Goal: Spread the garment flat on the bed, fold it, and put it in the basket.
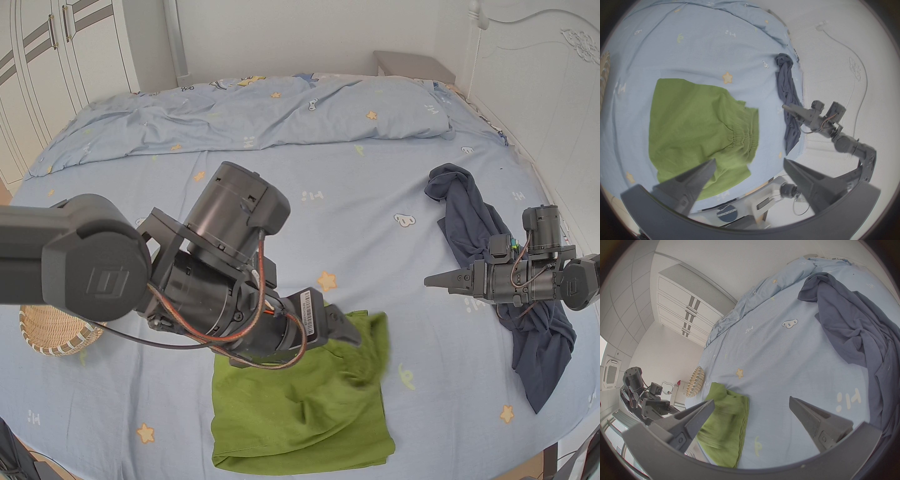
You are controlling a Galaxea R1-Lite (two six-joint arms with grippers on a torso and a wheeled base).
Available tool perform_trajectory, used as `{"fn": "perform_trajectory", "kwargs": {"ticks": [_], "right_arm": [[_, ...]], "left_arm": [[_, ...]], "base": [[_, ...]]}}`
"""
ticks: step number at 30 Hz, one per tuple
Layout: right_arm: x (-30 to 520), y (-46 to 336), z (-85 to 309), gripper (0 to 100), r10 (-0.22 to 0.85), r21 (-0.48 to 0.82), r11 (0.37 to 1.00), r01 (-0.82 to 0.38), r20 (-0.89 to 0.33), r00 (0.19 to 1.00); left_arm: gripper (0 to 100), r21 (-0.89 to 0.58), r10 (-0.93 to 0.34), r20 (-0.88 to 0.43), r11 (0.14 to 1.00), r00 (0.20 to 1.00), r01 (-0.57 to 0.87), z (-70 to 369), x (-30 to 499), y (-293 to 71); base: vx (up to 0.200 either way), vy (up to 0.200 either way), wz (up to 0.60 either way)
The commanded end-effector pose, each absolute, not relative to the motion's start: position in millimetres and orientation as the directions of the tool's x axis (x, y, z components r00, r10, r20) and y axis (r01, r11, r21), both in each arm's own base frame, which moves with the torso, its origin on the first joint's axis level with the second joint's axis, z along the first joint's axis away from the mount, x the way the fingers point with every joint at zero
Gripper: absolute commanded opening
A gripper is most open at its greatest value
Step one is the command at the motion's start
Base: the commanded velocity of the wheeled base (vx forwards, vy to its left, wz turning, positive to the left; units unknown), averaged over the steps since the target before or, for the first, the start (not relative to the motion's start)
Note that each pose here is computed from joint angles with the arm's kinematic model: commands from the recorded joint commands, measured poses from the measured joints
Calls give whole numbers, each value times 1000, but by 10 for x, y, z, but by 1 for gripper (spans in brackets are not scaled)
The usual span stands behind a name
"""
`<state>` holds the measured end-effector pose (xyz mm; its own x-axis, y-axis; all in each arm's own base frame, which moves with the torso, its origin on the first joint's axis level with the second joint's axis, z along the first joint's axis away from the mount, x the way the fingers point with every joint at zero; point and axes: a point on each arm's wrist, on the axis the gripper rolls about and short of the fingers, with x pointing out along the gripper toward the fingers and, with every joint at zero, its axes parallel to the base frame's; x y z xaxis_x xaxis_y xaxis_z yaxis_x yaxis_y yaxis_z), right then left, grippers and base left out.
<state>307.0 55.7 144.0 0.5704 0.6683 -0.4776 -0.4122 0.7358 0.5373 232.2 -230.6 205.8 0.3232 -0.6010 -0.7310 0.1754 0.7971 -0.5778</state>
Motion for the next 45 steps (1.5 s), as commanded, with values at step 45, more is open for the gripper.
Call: {"fn": "perform_trajectory", "kwargs": {"ticks": [45], "right_arm": [[2534, 728, 1971, 100, 759, 533, 646, -547, -365, 540]], "left_arm": [[100, -745, -753, -615, 652, 234, 139, 403, 2634, -1053]], "base": [[0, 0, 0]]}}
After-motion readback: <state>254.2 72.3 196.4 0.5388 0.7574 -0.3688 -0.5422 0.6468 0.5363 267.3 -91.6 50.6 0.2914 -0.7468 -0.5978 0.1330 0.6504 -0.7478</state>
